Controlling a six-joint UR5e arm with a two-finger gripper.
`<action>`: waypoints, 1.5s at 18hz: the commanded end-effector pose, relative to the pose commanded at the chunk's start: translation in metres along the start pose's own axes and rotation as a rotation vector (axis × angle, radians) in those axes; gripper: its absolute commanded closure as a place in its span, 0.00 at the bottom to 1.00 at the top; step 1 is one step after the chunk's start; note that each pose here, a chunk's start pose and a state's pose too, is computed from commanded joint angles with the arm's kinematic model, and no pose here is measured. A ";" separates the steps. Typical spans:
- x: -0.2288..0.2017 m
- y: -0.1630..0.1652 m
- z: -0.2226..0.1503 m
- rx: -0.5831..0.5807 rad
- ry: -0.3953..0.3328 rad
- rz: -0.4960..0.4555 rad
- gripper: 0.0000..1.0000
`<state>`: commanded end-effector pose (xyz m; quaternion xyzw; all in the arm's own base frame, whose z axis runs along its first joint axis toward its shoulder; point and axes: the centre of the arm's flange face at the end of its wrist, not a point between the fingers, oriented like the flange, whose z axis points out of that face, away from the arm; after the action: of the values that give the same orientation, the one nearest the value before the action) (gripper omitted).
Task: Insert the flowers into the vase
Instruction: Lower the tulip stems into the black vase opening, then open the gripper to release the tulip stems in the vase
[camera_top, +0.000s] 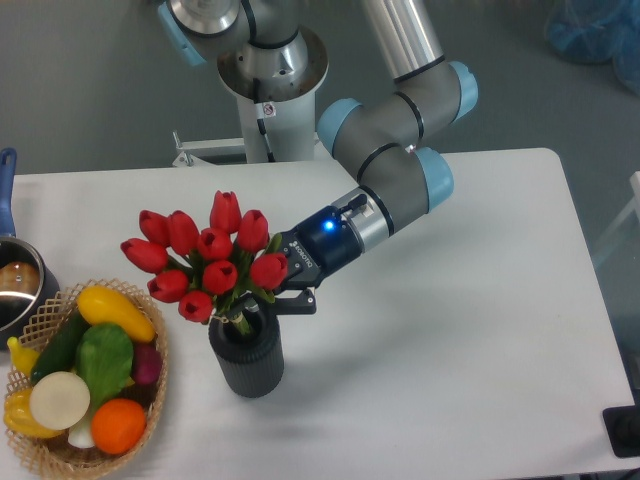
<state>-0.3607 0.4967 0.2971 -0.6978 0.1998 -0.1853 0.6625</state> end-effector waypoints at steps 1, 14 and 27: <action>0.000 0.001 -0.002 0.000 -0.003 0.001 0.92; -0.004 0.027 -0.006 -0.002 -0.011 -0.004 0.89; -0.010 0.050 -0.014 -0.005 -0.024 -0.015 0.88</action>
<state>-0.3786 0.4880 0.2478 -0.7030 0.1869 -0.1815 0.6618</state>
